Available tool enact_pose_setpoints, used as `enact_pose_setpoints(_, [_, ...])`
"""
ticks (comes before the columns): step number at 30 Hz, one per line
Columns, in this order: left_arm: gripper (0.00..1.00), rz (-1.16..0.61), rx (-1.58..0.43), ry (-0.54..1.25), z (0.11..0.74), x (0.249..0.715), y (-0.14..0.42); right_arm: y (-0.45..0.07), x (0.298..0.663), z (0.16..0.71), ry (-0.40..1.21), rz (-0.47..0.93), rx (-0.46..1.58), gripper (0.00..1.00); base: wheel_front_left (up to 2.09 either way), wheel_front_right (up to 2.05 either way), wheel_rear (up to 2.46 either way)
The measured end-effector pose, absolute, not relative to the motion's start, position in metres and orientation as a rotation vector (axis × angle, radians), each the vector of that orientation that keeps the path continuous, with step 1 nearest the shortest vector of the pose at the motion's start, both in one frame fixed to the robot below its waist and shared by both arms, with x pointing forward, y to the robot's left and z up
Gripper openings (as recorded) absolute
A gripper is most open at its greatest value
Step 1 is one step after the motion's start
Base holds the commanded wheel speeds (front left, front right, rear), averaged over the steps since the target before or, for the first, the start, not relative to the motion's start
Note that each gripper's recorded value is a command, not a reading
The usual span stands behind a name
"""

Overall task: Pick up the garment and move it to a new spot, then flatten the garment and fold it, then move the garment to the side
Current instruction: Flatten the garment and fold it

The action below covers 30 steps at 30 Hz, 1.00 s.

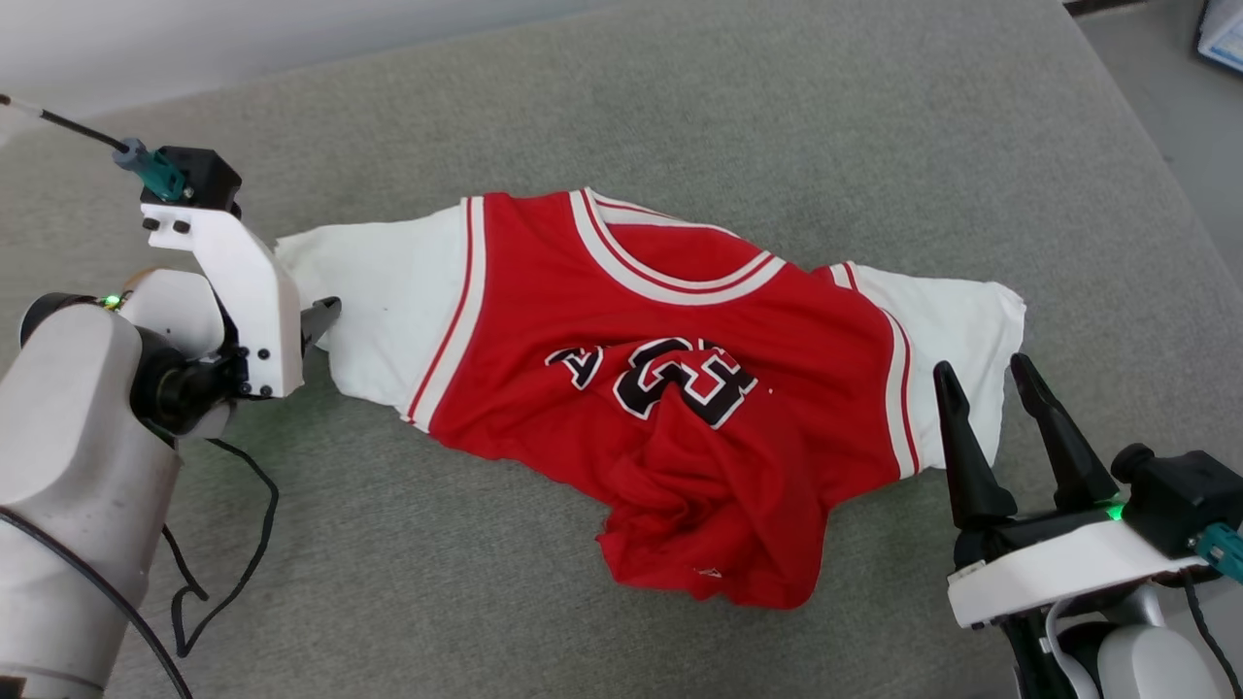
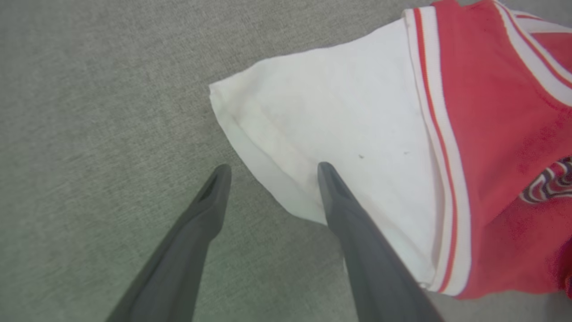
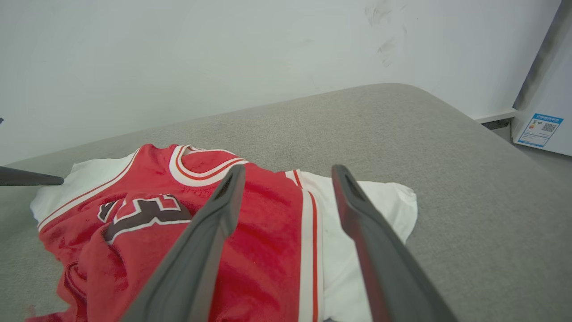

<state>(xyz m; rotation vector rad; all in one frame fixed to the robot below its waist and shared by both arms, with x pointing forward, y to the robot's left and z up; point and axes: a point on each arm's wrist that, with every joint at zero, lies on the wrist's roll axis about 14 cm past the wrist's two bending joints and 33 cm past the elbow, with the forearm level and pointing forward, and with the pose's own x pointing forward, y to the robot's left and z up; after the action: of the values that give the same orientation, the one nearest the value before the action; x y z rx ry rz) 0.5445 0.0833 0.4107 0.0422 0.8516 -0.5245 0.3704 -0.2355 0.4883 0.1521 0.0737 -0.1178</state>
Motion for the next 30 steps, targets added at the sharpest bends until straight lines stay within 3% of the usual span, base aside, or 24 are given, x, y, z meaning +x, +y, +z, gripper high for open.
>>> enact_pose_setpoints(11, [1.0, -0.575, 0.052, 1.104, 0.363, 0.544, 0.074, -0.244, 0.374, 0.46, 0.128, -0.156, 0.175, 1.0, 0.0, 0.0, 0.0])
enact_pose_setpoints(12, [0.37, -0.576, 0.049, 1.115, 0.361, 0.544, 0.074, -0.244, 0.375, 0.459, 0.129, -0.158, 0.18, 1.0, 0.0, 0.0, 0.0])
enact_pose_setpoints(13, [0.0, -0.579, 0.053, 1.12, 0.36, 0.544, 0.073, -0.245, 0.375, 0.457, 0.132, -0.159, 0.18, 1.0, 0.0, 0.0, 0.0])
enact_pose_setpoints(20, [0.0, -0.566, 0.057, 1.024, 0.365, 0.55, 0.071, -0.25, 0.374, 0.453, 0.142, -0.176, 0.196, 1.0, 0.0, 0.0, 0.0])
enact_pose_setpoints(30, [0.0, -0.465, 0.029, 0.695, 0.421, 0.567, 0.098, -0.269, 0.372, 0.439, 0.253, -0.233, 0.271, 1.0, 0.0, 0.0, 0.0])
